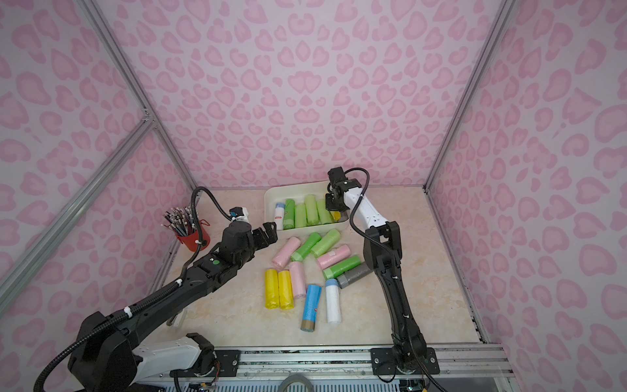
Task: Put the roll of trash bags into the storage box
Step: Place the roll of trash bags in the storage box.
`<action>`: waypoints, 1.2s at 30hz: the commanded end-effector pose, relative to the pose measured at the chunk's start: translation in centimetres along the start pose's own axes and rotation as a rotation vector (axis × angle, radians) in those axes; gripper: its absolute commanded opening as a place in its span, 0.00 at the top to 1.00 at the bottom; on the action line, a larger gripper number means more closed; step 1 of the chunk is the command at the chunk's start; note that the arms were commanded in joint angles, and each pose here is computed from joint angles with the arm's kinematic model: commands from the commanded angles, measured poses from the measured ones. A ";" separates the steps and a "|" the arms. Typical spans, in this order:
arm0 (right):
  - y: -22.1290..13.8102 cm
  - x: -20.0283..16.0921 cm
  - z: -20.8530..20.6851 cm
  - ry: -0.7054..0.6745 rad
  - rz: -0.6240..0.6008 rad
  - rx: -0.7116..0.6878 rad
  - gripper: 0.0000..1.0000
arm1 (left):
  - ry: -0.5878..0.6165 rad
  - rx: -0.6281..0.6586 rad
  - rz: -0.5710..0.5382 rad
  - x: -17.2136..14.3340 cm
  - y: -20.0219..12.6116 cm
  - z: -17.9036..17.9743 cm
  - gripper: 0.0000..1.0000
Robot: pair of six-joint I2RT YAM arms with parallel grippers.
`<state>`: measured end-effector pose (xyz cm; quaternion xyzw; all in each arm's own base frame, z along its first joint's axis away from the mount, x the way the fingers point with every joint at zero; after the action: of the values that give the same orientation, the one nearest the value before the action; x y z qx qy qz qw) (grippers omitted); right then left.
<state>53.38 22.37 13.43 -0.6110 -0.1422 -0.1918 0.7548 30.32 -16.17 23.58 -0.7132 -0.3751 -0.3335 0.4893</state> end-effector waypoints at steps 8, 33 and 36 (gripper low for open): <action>3.9 -1.9 -1.1 0.028 0.084 -0.057 0.79 | 0.011 0.012 -0.008 0.3 -0.1 0.1 0.00; -15.5 -3.2 -1.1 0.065 -0.212 0.154 0.10 | 0.013 0.059 -0.052 -0.2 -2.3 1.7 0.00; -17.2 -5.3 -2.2 0.084 -0.241 0.183 0.10 | 0.015 0.050 -0.034 -0.6 -2.1 1.7 0.00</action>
<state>41.02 17.70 24.72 -0.5422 -0.1789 -0.2616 0.7782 28.32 -14.24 23.38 -0.6937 -0.3828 -0.3387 0.5075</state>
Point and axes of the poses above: each gripper's point midway between its finger pads, its own y axis out along the fingers, its own z axis along the line the jaws close on, x = y × z, the point moved 6 cm from there along -y, back along the fingers, and after that the axes turned 10 degrees about y, right-handed, at the moved point
